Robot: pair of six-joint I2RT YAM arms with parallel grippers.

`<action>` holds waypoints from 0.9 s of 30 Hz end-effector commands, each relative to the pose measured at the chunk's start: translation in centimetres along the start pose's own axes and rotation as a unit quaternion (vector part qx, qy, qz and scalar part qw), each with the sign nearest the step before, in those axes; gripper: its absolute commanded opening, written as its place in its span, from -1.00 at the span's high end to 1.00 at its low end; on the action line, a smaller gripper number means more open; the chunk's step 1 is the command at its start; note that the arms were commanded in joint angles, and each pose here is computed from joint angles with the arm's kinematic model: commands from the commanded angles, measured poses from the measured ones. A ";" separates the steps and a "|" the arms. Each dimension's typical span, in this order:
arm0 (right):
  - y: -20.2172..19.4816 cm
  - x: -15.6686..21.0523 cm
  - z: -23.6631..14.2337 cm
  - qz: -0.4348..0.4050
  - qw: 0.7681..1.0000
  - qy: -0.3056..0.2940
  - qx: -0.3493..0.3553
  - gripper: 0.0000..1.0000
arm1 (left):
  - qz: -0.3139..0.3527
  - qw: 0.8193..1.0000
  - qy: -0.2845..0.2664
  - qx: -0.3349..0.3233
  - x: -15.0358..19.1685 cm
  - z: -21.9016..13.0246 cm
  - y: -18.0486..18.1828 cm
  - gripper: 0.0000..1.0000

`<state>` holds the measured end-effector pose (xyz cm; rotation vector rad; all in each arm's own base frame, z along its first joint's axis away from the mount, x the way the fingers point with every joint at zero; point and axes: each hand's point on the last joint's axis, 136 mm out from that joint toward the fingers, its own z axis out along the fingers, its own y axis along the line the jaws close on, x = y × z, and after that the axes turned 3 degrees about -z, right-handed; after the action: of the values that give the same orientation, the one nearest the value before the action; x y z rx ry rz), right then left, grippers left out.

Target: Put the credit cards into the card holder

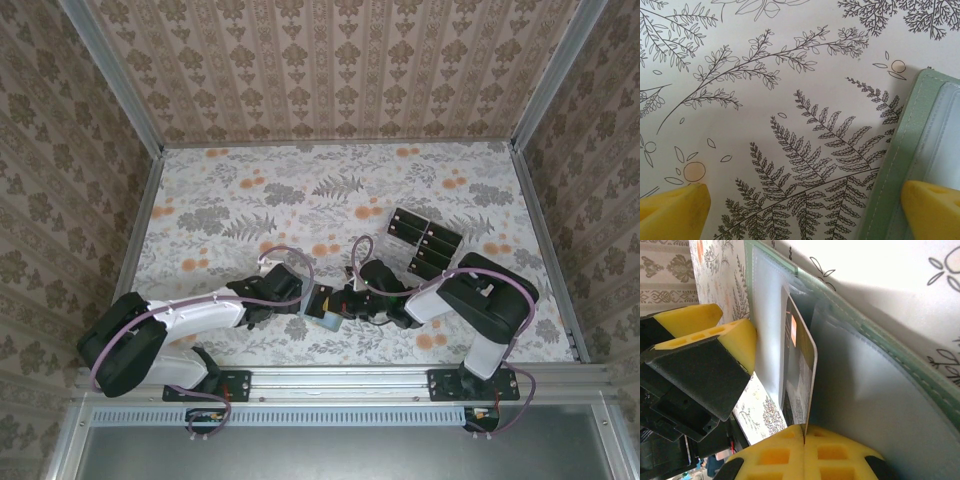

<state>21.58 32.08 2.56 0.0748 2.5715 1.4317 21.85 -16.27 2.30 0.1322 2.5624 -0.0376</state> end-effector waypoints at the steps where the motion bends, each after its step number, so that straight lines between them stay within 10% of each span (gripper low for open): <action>1: -2.3 0.6 0.1 0.032 0.999 0.003 0.022 1.00 | 0.005 1.000 0.023 -0.016 1.7 0.4 0.8 -0.99; 21: -1.8 1.1 0.8 0.017 0.999 0.025 0.035 1.00 | 0.007 1.000 0.022 -0.012 1.6 0.6 0.3 -1.00; 27: -1.2 1.0 0.0 0.000 0.998 0.027 0.050 0.39 | 0.006 1.000 0.021 -0.011 1.5 0.5 0.2 -1.00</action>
<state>21.79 33.15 3.41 0.0431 2.5707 1.4631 21.75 -16.62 2.07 0.1212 2.5627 -0.0507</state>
